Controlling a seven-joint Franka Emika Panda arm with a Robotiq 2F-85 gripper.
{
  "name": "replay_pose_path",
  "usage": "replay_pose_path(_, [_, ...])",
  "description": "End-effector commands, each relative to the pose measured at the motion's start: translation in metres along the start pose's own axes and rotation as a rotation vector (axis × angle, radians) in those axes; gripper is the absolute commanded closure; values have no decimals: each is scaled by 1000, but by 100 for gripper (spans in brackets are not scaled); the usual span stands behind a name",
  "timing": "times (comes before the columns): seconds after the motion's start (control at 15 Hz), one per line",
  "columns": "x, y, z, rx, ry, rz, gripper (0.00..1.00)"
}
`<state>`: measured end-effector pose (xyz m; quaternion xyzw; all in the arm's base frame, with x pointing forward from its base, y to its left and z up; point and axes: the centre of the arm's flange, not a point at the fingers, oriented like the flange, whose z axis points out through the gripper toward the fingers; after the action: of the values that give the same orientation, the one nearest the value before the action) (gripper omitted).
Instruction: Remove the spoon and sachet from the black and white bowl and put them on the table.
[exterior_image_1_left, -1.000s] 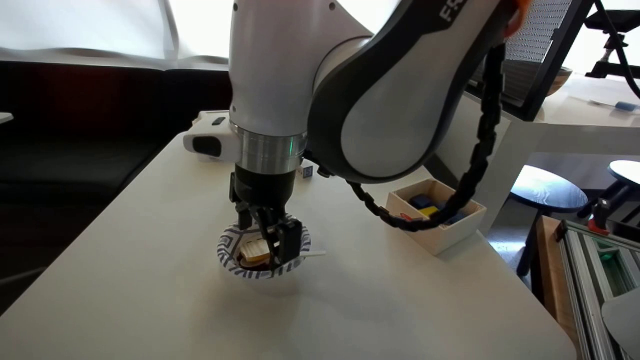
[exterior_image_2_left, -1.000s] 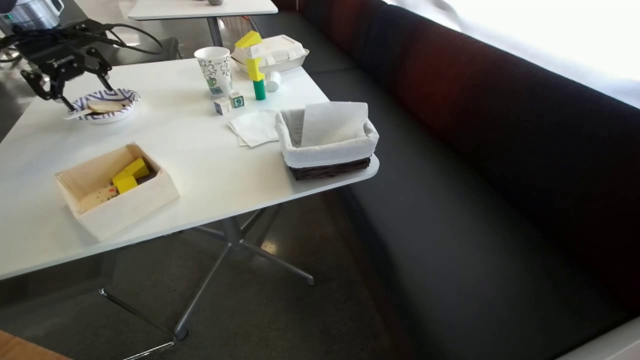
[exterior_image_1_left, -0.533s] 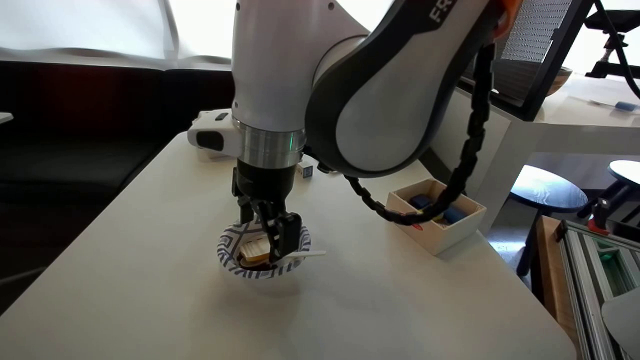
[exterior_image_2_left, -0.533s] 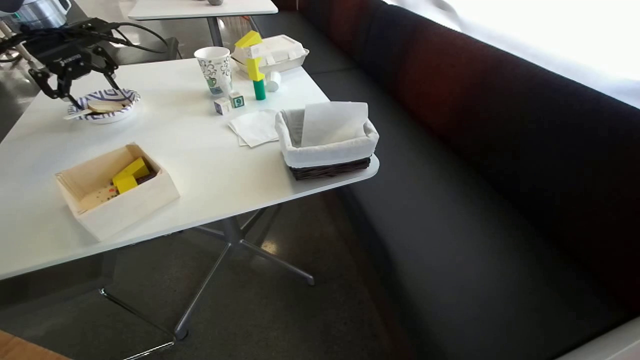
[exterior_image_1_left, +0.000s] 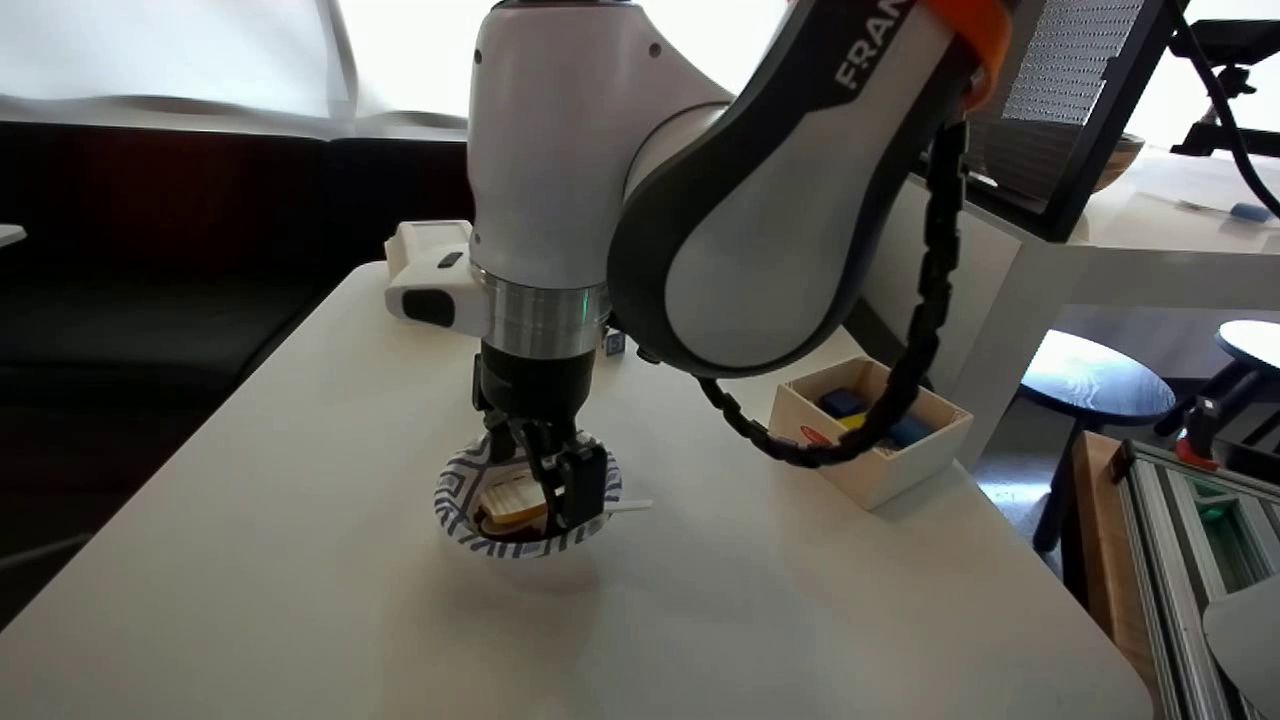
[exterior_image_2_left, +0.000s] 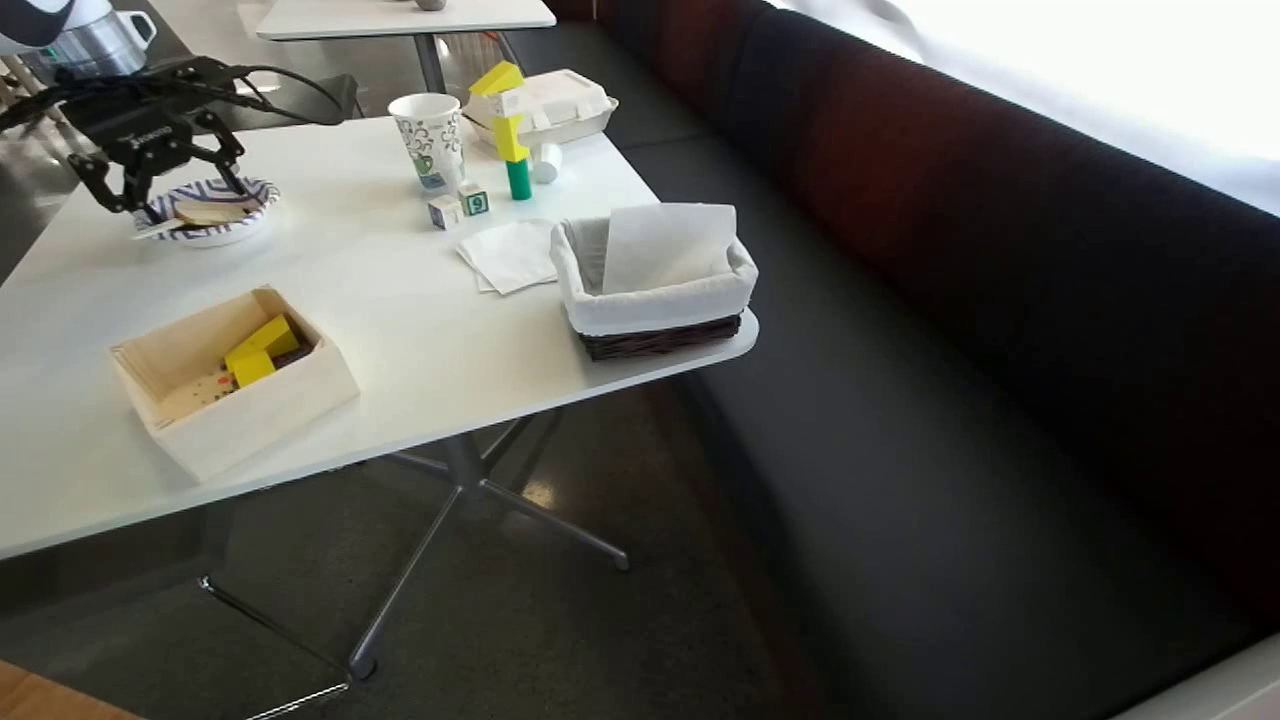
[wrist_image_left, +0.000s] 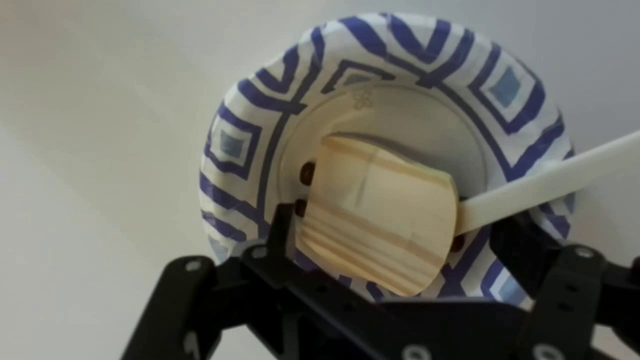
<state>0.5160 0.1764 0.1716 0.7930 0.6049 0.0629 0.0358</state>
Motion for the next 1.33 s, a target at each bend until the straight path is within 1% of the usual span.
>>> replay_pose_path(0.0, [1, 4, 13, 12, -3, 14, 0])
replay_pose_path(0.07, [0, 4, 14, 13, -4, 15, 0])
replay_pose_path(0.13, [-1, 5, 15, 16, -4, 17, 6])
replay_pose_path(0.27, [-1, 5, 17, 20, -4, 19, 27])
replay_pose_path(0.4, [-2, 5, 18, 25, -4, 20, 36])
replay_pose_path(0.47, [-2, 5, 19, 28, -4, 21, 46])
replay_pose_path(0.53, [-2, 6, 18, 27, -3, 21, 54])
replay_pose_path(0.73, [1, 10, 13, 16, 3, 22, 75])
replay_pose_path(0.87, [2, 11, 10, 11, 4, 22, 92])
replay_pose_path(0.93, [3, 11, 9, 9, 5, 22, 98])
replay_pose_path(1.0, [4, 10, 8, 9, 5, 23, 98])
replay_pose_path(1.07, [4, 10, 7, 9, 6, 23, 95])
replay_pose_path(1.27, [8, 6, -1, 11, 7, 27, 95])
